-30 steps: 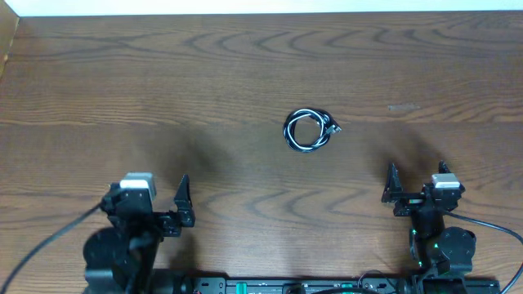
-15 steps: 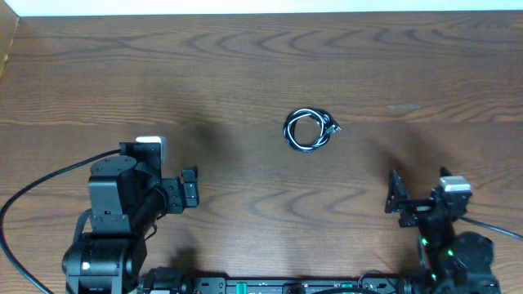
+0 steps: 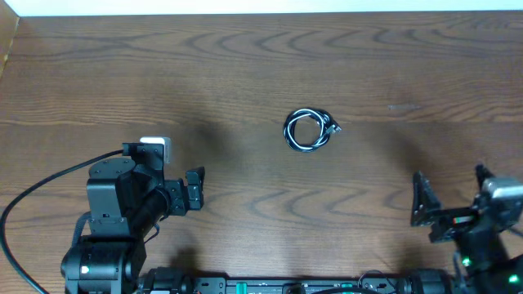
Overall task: Untangle cables
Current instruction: 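Raise both grippers and move them toward the coiled cable bundle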
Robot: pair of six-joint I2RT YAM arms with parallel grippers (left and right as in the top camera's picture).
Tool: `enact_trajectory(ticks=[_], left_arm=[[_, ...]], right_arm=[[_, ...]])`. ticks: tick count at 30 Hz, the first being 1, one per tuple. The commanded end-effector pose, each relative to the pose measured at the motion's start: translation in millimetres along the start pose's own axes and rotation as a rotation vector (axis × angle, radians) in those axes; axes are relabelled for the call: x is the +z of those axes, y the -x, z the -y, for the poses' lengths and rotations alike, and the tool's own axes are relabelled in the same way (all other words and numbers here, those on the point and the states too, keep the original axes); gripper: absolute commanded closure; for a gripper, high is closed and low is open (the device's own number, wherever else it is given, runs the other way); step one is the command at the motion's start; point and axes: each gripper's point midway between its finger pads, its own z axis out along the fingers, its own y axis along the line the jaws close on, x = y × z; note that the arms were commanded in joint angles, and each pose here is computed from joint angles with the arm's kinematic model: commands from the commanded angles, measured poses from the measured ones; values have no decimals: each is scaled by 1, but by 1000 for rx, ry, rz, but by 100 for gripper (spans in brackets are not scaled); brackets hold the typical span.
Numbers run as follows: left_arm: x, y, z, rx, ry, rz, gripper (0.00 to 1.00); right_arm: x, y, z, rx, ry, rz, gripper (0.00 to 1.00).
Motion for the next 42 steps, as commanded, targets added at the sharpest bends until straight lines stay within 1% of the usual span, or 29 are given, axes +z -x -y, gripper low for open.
enact_trajectory(ticks=[1,3,6,10,13,18,21,25,27,29,31,32,33,34,35,36,37,38,39,40,41,42], left_arm=[[-7,6,6,-2,-24,18,2],[-7,6,6,0,-21,20,2],[-6,6,-8,-3,55,20,2],[-5,3,-9,-6,64,2,2],[-5,3,-6,-6,43,1,2],[-4,5,-3,-4,26,9,2],[-4,12,1,2,2,37,2],[-5,27,3,13,-7,95,1],[-6,35,4,17,-10,129,19],[-7,42,5,-11,-15,160,42],[-8,49,6,-42,-21,186,57],[-9,51,6,-47,-24,194,69],[-9,52,7,-45,-29,200,72],[-9,54,8,-43,-34,204,72],[-9,54,10,-41,-43,207,63],[-10,55,11,-40,-53,208,39],[-10,55,13,-38,-64,209,25],[-10,55,15,-37,-72,208,18],[-10,55,15,-36,-75,208,15],[-10,55,15,-36,-77,207,11],[-10,55,16,-37,-78,207,11],[-10,54,16,-37,-77,206,9]], right_arm=[[4,24,-6,-4,22,-48,1],[11,32,-8,-29,37,-109,1],[25,39,-7,-23,33,-208,1],[54,36,-3,-43,34,-336,1],[81,23,-2,-62,57,-449,1],[123,-13,-3,-12,110,-625,1],[137,-29,-2,5,118,-688,1],[140,-49,-2,28,127,-781,1],[140,-56,-1,36,127,-813,1],[141,-58,-1,38,126,-822,1],[141,-58,-1,38,125,-823,1],[141,-58,-1,38,125,-823,1],[141,-58,-1,37,124,-825,1],[141,-59,0,36,122,-825,1],[141,-59,0,36,122,-825,1],[141,-58,0,36,122,-825,1],[141,-59,0,35,121,-825,3],[142,-58,1,32,118,-822,25],[142,-57,1,25,121,-818,46],[143,-57,1,24,121,-814,63],[143,-56,1,24,121,-812,70],[144,-56,1,23,121,-809,68]])
